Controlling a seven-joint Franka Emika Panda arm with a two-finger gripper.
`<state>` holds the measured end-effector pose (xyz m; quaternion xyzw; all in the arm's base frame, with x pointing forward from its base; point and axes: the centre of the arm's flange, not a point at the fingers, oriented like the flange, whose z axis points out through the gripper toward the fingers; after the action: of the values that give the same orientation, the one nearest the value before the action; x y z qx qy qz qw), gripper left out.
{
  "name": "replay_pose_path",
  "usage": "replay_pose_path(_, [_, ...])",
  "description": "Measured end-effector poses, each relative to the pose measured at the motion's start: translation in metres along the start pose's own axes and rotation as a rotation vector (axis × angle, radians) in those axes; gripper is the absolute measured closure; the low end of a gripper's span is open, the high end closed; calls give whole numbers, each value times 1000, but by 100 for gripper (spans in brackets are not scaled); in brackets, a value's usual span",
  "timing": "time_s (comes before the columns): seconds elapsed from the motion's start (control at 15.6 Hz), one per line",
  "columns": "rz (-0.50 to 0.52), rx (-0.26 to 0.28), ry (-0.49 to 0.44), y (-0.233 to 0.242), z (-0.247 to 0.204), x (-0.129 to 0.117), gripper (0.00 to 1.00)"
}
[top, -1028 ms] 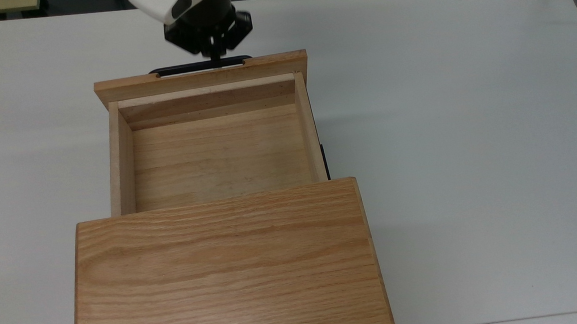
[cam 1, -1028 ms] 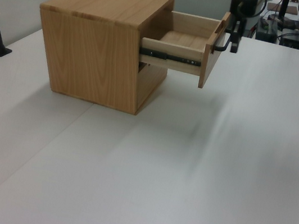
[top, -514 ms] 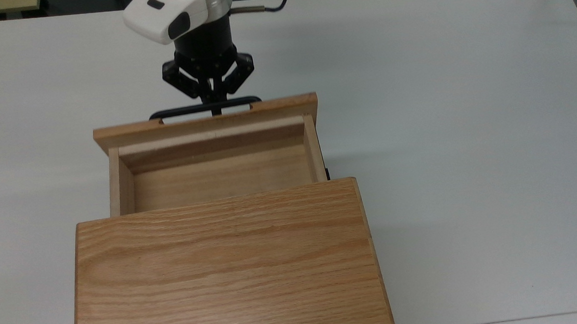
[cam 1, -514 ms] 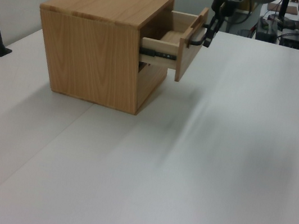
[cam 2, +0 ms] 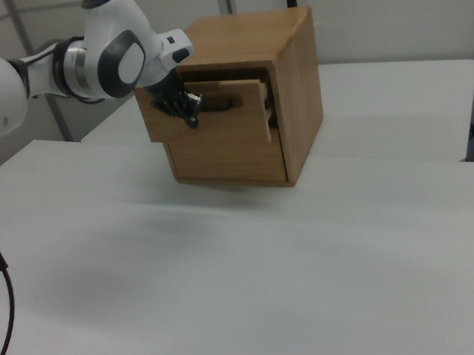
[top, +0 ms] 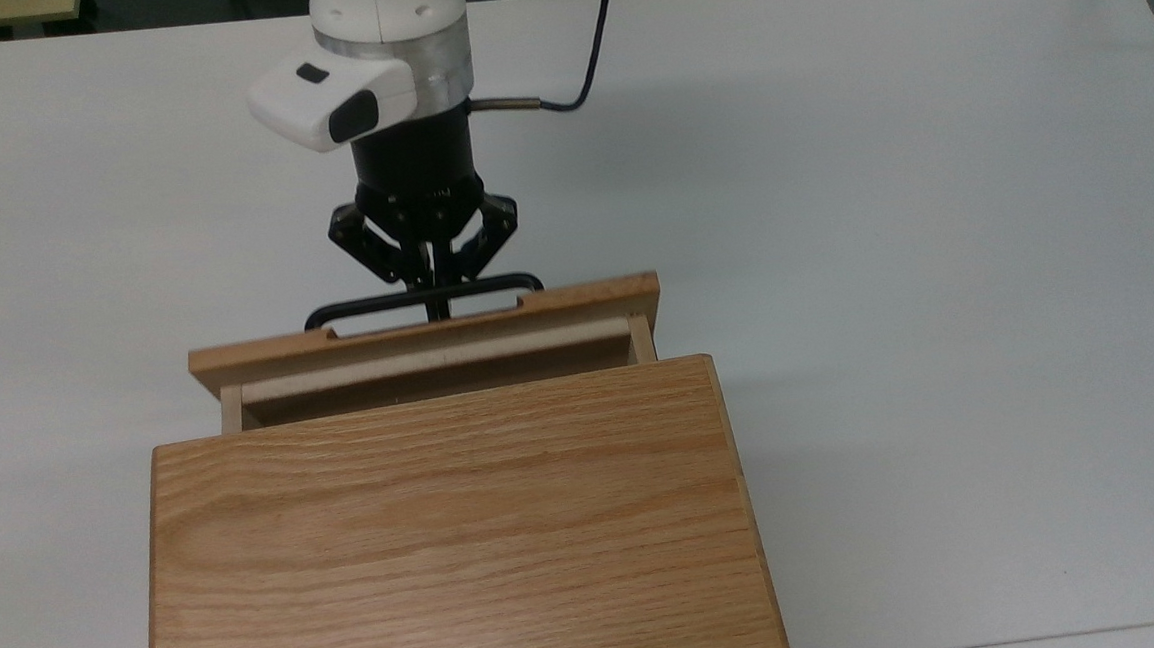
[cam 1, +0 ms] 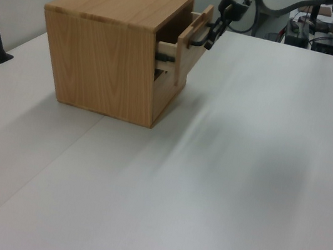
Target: Close the drawer by sliding it
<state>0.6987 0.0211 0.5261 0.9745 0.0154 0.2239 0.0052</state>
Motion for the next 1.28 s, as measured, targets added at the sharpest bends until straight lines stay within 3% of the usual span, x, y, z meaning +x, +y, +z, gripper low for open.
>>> replay_pose_path(0.45, [27,22,96,-23,28,17,95])
replay_pose_path(0.71, [49,4,161,-28,41,29,95])
replay_pose_path(1.09, [33,-12,185,-29,51,30,95])
replay_pose_path(1.28, [40,-21,140,-26,38,23,94])
